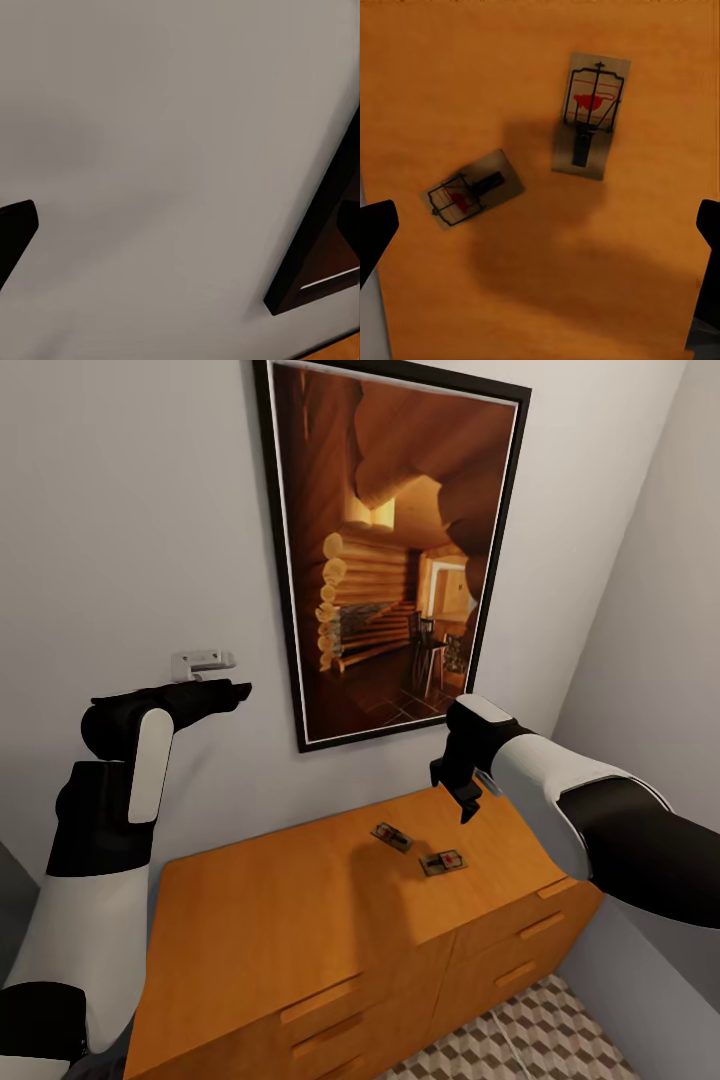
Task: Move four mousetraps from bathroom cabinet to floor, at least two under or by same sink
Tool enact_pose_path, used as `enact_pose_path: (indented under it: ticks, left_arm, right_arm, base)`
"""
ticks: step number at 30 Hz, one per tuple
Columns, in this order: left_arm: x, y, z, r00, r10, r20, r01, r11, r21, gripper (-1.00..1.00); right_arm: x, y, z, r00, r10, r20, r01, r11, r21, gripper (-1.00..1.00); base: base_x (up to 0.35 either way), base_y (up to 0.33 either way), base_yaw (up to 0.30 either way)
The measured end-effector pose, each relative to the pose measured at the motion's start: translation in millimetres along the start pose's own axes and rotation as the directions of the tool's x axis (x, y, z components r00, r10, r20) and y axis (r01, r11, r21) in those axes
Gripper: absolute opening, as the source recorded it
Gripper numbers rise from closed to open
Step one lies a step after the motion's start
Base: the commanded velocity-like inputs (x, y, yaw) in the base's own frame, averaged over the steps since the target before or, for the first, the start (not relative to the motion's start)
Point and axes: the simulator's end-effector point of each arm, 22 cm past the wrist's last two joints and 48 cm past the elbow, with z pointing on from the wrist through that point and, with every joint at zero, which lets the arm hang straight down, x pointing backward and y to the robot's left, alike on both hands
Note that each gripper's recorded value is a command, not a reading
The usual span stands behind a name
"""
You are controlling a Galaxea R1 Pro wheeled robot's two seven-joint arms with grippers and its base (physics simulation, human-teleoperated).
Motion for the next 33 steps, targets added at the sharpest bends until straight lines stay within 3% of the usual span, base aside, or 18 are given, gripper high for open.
enact_pose_path:
  ticks: [33]
  left_arm:
    - [1.2,4.8,-1.6,1.000,0.003,-0.001,-0.003,1.000,-0.021,1.00]
  right_arm:
    - [0.5,-5.1,2.1,1.000,0.003,-0.001,-0.003,1.000,0.013,1.00]
  base:
    - [0.043,0.028,0.000]
